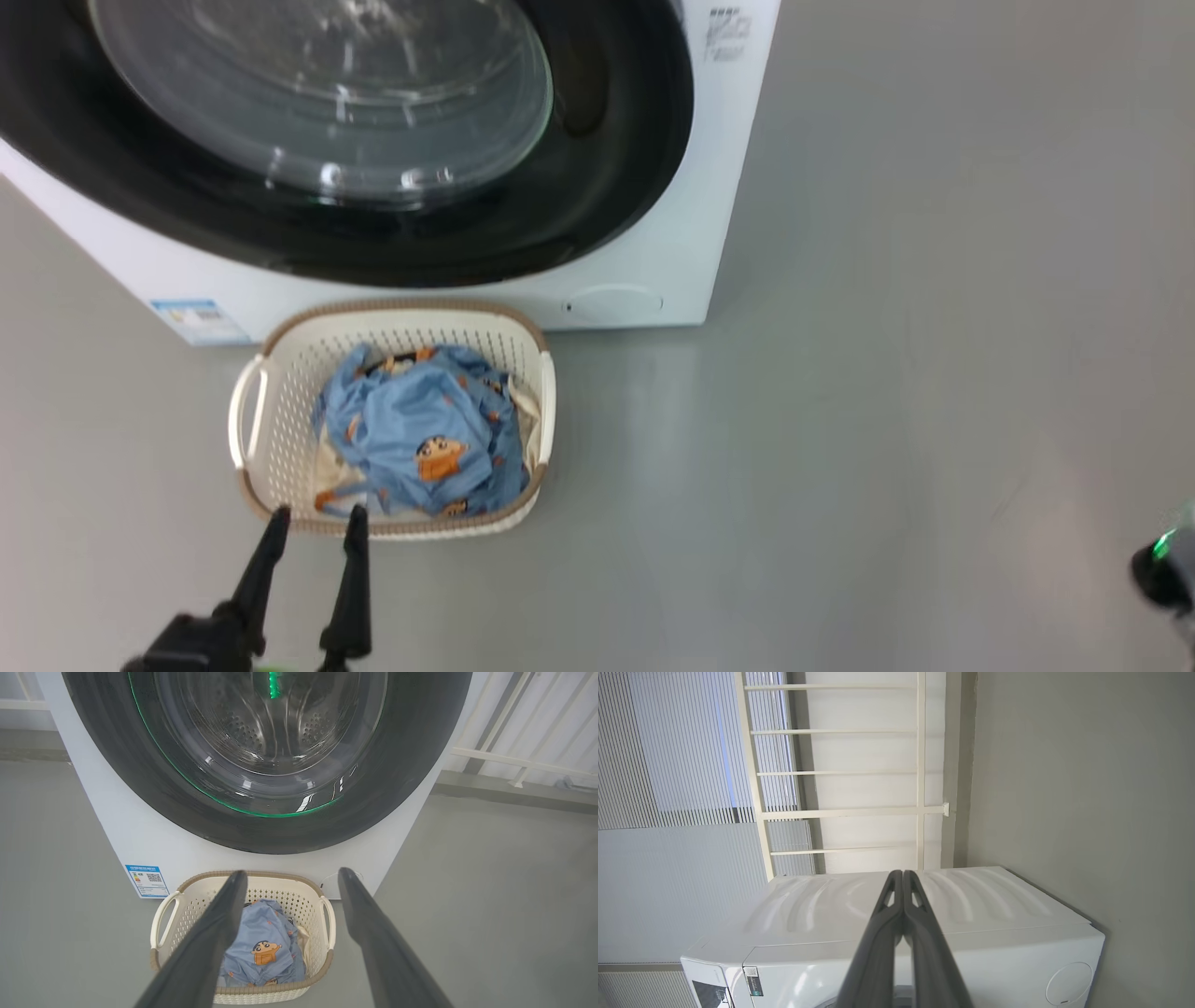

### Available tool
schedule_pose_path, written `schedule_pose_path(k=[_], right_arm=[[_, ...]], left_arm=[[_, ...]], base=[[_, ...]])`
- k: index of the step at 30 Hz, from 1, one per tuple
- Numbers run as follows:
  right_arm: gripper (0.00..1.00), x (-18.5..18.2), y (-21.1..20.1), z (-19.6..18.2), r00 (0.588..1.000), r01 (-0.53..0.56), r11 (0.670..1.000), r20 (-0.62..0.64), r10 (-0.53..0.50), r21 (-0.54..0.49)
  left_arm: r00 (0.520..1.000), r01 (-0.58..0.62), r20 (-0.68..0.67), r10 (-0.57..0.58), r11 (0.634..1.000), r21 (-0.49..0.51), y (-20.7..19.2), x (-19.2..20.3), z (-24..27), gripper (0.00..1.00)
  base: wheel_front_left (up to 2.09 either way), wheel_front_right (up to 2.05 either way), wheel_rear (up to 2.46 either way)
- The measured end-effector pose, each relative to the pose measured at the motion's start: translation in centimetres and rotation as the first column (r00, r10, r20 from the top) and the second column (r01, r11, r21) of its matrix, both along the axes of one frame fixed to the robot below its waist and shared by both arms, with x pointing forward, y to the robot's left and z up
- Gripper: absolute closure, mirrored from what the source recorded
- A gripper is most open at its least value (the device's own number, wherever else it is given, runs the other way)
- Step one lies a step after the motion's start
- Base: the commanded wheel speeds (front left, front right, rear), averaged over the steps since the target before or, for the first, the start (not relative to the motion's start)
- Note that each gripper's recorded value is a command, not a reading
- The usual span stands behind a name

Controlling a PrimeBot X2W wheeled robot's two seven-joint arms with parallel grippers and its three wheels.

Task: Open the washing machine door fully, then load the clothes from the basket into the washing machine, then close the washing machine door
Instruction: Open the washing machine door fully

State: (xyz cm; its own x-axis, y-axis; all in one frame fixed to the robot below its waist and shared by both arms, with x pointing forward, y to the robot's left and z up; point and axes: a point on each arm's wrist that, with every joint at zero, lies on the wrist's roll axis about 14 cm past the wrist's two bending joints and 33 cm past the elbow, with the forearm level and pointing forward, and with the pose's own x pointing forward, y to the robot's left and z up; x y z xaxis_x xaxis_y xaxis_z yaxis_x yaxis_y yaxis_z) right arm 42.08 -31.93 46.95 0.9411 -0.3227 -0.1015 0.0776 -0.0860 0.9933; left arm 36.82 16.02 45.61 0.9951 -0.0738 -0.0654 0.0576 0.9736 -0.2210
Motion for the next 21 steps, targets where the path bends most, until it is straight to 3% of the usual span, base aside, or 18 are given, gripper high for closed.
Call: schedule_pose_path(k=[6,13,17,21], right_arm=[[1.00,5.6,0.2,1.4,0.984,-0.175,0.983,0.037,0.177,-0.050],[1.00,13.1,4.3,3.1,0.911,-0.397,0.900,0.045,0.411,-0.178],[1.00,16.6,8.2,3.6,0.839,-0.519,0.819,0.038,0.543,-0.244],[1.00,18.5,13.4,3.4,0.722,-0.658,0.682,-0.014,0.691,-0.319]], left_arm=[[1.000,0.013,0.025,-0.013,1.000,-0.001,-0.4,2.5,0.3,0.00],[0.999,0.033,-0.007,-0.033,0.999,0.009,-0.9,4.8,-1.6,0.00],[0.999,0.049,-0.020,-0.049,0.999,0.009,-1.3,5.9,-2.5,0.00],[0.998,0.042,-0.048,-0.041,0.999,0.008,-1.0,6.1,-3.6,0.00]], base=[[0.00,0.00,0.00],[0.00,0.00,0.00],[0.00,0.00,0.00],[0.00,0.00,0.00]])
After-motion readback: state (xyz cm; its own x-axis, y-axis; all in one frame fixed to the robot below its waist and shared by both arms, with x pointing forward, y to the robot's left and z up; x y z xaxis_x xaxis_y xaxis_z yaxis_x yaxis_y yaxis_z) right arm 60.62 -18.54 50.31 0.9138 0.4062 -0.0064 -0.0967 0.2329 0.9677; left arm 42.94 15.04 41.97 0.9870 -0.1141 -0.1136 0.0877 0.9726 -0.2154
